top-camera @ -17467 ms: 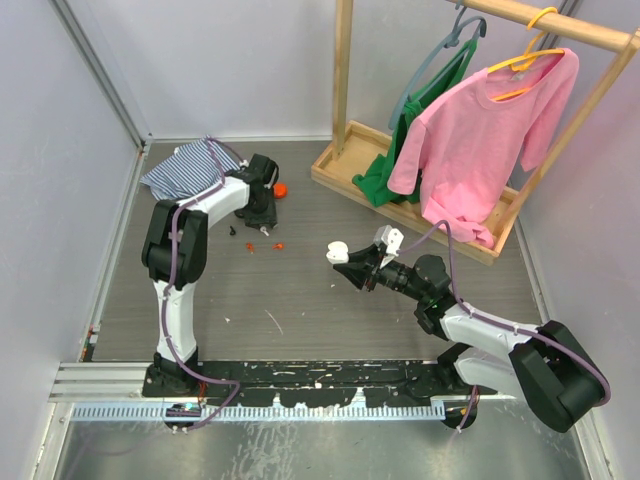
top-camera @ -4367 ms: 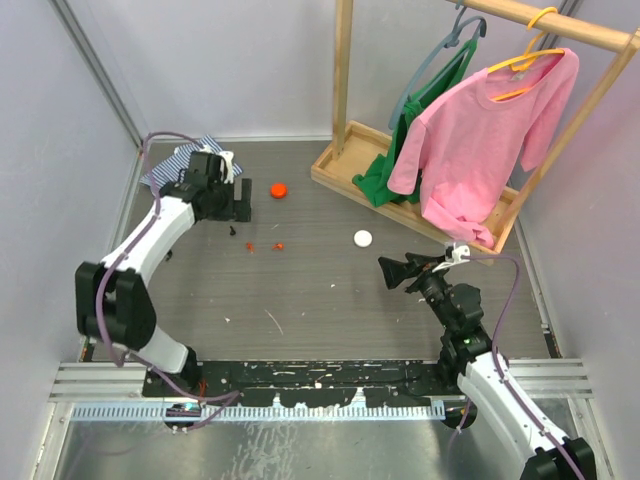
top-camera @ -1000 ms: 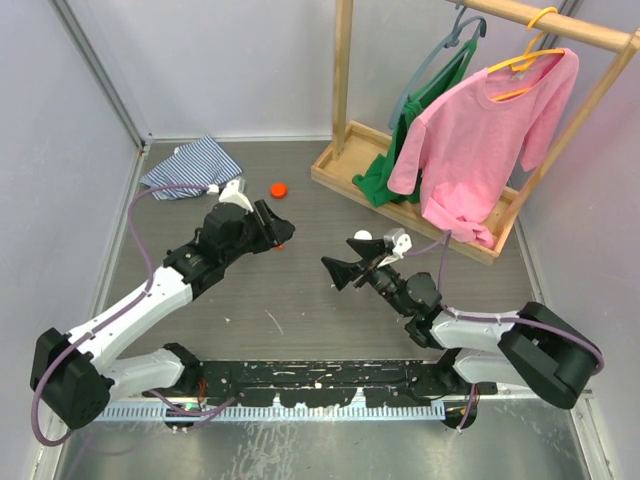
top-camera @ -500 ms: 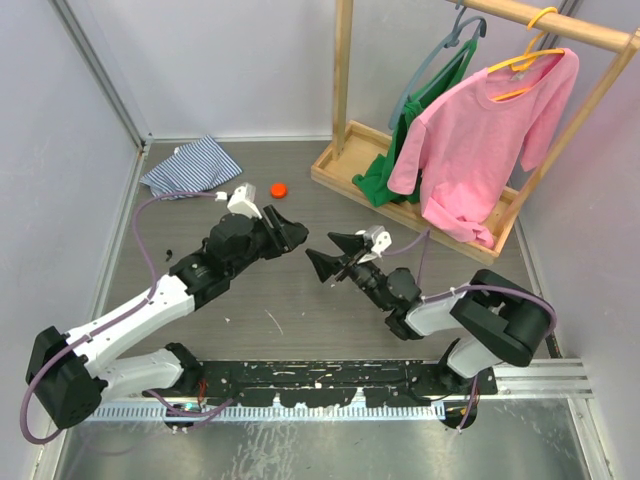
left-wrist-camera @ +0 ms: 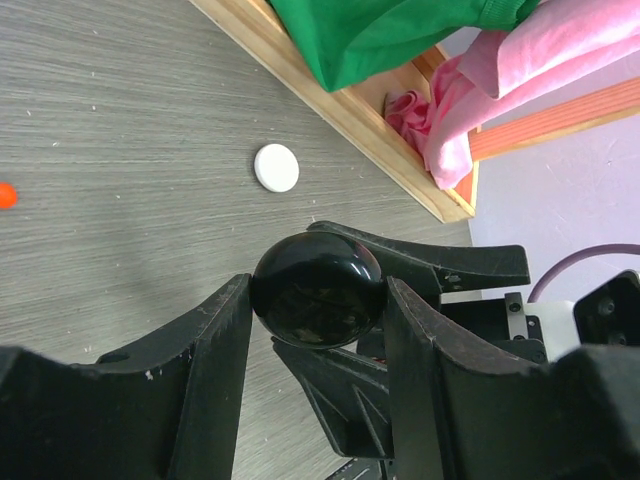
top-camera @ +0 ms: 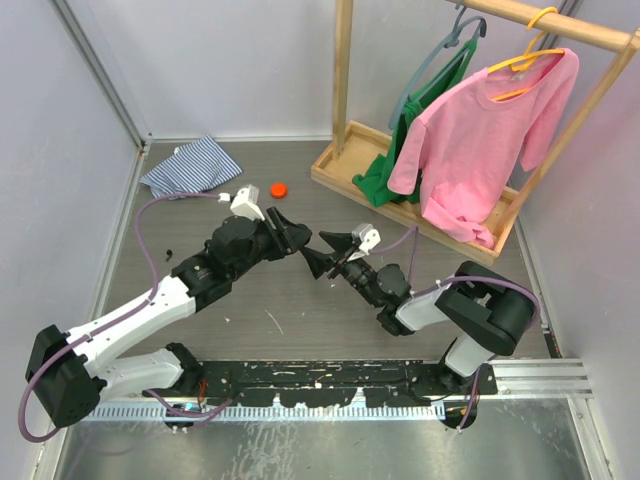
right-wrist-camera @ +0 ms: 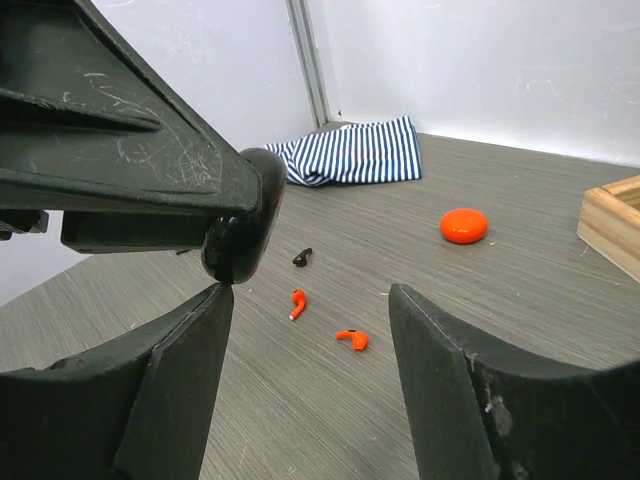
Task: Insert the wireless bluetooth earbuds into the charging case
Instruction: Pick up the charging case at the center of the board, then open the charging case.
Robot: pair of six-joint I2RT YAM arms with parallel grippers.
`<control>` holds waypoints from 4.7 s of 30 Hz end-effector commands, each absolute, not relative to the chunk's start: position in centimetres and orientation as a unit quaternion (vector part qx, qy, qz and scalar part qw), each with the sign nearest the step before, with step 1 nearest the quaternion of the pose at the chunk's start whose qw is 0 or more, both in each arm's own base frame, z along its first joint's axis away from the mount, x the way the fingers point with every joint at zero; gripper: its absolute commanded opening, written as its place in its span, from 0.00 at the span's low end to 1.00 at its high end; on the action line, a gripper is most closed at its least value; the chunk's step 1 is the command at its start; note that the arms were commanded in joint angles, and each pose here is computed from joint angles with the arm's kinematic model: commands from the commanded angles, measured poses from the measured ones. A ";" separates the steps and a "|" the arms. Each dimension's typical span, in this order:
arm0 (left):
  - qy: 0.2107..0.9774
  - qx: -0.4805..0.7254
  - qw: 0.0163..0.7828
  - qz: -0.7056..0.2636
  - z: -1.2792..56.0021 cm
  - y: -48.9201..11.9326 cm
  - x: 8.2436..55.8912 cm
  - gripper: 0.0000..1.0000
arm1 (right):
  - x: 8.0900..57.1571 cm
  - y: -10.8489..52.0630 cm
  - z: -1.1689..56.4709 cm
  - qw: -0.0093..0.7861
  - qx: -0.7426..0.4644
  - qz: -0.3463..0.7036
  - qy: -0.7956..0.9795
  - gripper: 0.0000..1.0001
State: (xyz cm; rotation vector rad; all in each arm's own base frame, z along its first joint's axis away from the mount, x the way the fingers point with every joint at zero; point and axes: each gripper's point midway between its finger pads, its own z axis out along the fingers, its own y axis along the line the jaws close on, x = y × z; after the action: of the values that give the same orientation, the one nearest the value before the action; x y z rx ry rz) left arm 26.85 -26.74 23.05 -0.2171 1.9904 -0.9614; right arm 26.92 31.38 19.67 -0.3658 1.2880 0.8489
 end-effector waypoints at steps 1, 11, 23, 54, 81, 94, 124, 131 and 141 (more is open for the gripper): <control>0.776 -0.090 0.470 -0.412 25.2 -27.3 27.3 0.32 | 26.6 31.4 25.4 0.754 -0.142 0.411 0.492 0.69; 0.779 -0.085 0.471 -0.405 24.8 -27.6 27.3 0.32 | 26.3 31.8 26.7 0.755 -0.143 0.427 0.477 0.69; 0.781 -0.081 0.475 -0.397 24.7 -27.6 27.2 0.32 | 26.2 31.5 27.4 0.756 -0.131 0.433 0.472 0.68; 0.771 -0.064 0.489 -0.404 25.5 -27.6 25.8 0.41 | 26.6 30.2 26.4 0.753 -0.099 0.424 0.494 0.41; 0.737 0.186 0.519 -0.392 30.1 -27.1 21.9 0.97 | 24.0 27.1 27.5 0.695 -0.175 0.524 0.460 0.14; 0.706 0.282 0.507 -0.407 30.0 -28.2 21.0 0.97 | 19.5 27.0 28.1 0.636 -0.277 0.581 0.426 0.15; 0.697 0.337 0.469 -0.425 26.8 -30.3 20.6 0.71 | 17.8 27.9 27.8 0.589 -0.317 0.612 0.421 0.16; 0.706 0.322 0.479 -0.410 26.8 -29.9 21.4 0.67 | 17.6 27.9 27.9 0.588 -0.321 0.613 0.418 0.17; 0.707 0.298 0.503 -0.397 28.1 -29.0 21.9 0.62 | 17.3 27.9 27.9 0.585 -0.330 0.614 0.415 0.17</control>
State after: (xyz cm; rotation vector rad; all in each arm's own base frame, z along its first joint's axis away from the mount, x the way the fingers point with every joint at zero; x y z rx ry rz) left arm 20.97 -29.85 25.76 0.7769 1.7777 -1.0047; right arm 18.63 28.40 23.51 -0.6981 1.2069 1.4637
